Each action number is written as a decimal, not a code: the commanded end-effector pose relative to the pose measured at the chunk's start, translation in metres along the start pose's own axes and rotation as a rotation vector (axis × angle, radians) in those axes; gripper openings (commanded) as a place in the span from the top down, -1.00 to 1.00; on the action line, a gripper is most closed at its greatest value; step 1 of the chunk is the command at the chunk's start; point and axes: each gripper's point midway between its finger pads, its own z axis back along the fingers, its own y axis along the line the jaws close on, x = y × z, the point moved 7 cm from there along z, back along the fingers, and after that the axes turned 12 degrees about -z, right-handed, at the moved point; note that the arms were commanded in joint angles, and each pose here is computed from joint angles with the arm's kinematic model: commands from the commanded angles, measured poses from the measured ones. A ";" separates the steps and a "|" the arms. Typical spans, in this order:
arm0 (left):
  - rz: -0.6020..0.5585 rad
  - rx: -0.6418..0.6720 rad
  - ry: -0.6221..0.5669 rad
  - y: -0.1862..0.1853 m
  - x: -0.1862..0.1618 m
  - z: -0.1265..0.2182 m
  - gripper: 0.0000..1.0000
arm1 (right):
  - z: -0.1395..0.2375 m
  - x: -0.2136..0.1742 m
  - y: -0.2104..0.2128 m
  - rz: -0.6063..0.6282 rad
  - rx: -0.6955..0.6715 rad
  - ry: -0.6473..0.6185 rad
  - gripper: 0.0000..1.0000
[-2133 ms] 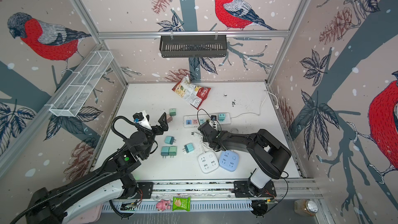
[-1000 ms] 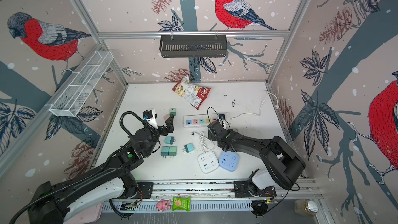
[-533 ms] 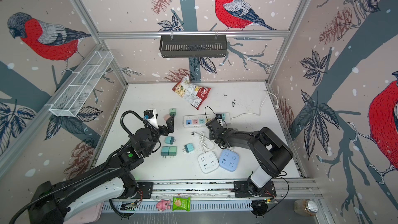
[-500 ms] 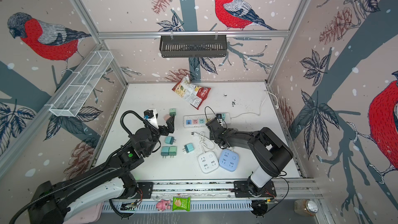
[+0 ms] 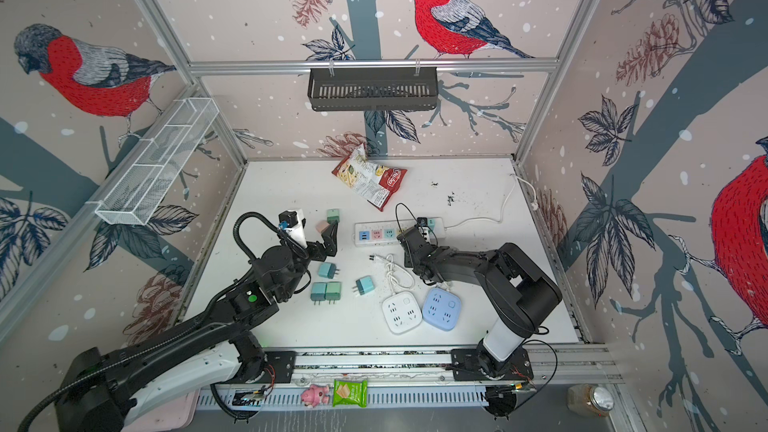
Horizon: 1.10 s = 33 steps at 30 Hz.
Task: Insert the plug
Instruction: 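Lift the green adapter with the right gripper while the left gripper moves toward it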
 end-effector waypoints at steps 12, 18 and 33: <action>0.027 -0.092 -0.035 -0.009 0.011 0.002 -0.95 | 0.035 0.006 0.004 0.020 0.061 -0.071 0.52; 0.014 -0.224 -0.069 -0.019 0.017 0.010 -0.95 | 0.081 0.014 0.012 0.057 0.169 -0.242 0.56; -0.117 -0.673 -0.126 -0.069 0.017 0.023 -0.69 | 0.174 0.004 0.011 0.146 0.482 -0.679 0.79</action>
